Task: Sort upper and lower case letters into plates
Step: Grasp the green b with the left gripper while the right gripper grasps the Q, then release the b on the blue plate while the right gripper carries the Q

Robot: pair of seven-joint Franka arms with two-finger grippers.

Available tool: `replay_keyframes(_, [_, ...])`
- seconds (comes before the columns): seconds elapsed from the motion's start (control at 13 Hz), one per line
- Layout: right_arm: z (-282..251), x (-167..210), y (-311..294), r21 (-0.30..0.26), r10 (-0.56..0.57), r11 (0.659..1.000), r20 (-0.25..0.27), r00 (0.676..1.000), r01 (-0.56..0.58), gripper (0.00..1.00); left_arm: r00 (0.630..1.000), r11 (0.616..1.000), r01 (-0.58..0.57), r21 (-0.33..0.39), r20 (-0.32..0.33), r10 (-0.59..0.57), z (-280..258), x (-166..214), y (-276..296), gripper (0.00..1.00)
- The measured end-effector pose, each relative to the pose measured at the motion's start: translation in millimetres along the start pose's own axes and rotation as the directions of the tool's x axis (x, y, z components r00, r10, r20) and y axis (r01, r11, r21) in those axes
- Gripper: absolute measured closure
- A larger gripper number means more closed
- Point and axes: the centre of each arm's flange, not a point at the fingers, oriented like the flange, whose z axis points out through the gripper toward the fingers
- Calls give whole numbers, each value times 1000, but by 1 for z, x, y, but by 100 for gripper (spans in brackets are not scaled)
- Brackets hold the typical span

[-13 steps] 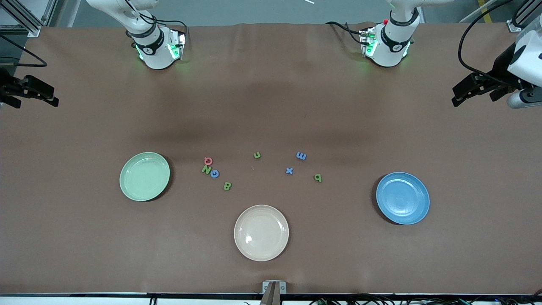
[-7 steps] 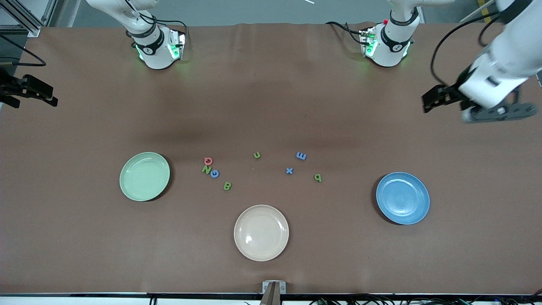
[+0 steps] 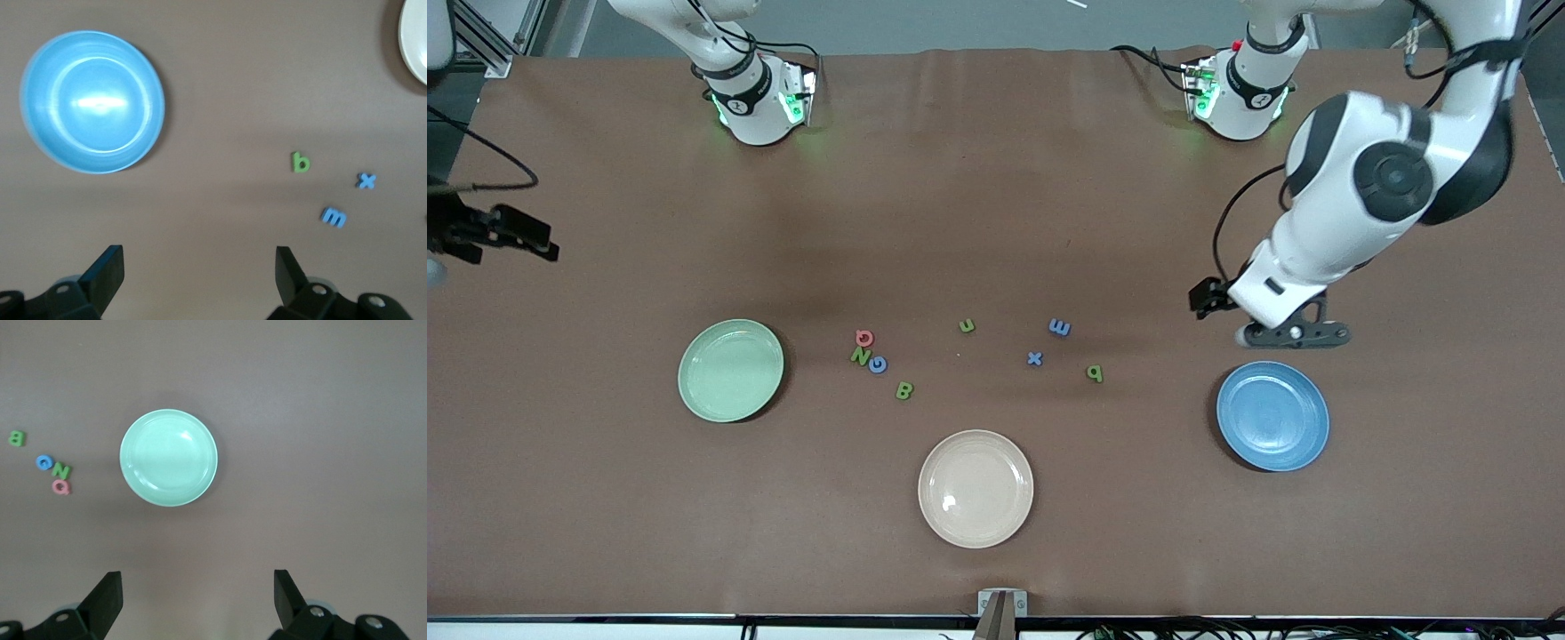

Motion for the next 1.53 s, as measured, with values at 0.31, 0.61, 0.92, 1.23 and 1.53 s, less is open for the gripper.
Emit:
replay_keyframes(0.31, [71,43,-1,20,14,1000,43,999,-15,0,997,995,76,-68,-26,-78,91,0,70,2])
replay_keyframes(0.61, [96,63,-68,114,128,985,35,991,-131,0,997,993,71,-91,-1,-71,168,-5,100,19])
replay_keyframes(0.92, [164,63,-205,96,161,982,21,987,-162,0,998,997,66,-48,-15,-67,205,6,122,34])
replay_keyframes(1.23, [267,39,-299,71,96,993,-9,995,-95,0,998,998,61,-29,-13,-61,230,8,134,48])
replay_keyframes(1.53, [347,3,-336,64,112,992,-57,992,-108,0,998,998,62,-7,-5,-62,245,8,130,50])
